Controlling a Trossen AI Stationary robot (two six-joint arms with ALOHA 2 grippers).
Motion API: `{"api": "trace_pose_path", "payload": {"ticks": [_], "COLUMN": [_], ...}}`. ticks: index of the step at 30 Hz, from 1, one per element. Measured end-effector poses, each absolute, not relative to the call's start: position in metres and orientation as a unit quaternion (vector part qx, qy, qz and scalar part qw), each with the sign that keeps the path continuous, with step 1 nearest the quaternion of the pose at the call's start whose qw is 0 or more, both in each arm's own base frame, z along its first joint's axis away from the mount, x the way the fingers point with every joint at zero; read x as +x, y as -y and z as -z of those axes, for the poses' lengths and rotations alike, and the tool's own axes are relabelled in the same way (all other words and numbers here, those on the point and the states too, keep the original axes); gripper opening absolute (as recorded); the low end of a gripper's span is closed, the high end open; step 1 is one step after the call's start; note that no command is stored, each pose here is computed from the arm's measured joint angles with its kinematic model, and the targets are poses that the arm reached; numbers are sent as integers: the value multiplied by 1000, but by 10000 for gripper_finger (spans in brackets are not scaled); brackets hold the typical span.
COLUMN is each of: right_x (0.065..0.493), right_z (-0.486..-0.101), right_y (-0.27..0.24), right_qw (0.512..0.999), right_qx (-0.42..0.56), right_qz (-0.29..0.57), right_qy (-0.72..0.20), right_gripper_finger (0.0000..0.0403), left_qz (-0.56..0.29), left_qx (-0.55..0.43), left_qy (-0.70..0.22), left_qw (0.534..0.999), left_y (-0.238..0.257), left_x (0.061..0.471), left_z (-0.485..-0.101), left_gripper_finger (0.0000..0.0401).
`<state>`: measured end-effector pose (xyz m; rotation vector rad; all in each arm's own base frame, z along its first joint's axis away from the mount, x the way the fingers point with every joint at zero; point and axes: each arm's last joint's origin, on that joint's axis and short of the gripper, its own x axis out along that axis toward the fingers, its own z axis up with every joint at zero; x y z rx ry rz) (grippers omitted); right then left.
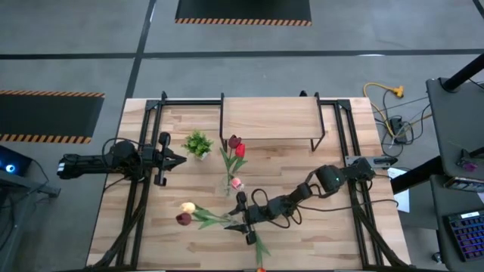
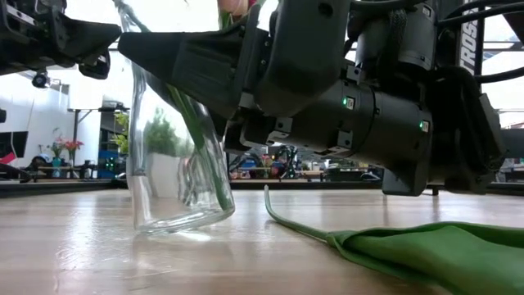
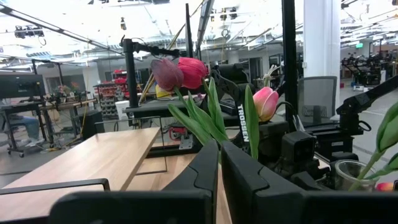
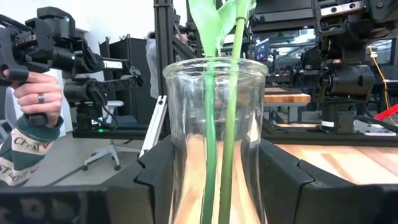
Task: Pick and place flowers into a vace then onto a shelf
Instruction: Adjust the right transparent vase
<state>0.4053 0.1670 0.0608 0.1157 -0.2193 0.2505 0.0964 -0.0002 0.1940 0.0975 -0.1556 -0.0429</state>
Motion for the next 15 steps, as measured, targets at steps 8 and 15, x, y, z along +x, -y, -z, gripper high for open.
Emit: {"api": "trace_pose_path", "payload": {"ticks": [8, 15], "right_x": [404, 402], "right_z": [-59, -59], "right_y": [-166, -166], "right_qw": [985, 985], "right_qx": [55, 55], "right_qz": [-127, -129], "right_qy": [106, 103], "right_gripper_finger": [178, 179], "left_qz": [21, 21], "left_qx": [49, 49], "left_qy": [78, 78], "left_qw": [996, 996], "left_y": [0, 0], "left_x": [96, 96], "left_z": [-194, -194], "left_gripper_finger": [3, 3]}}
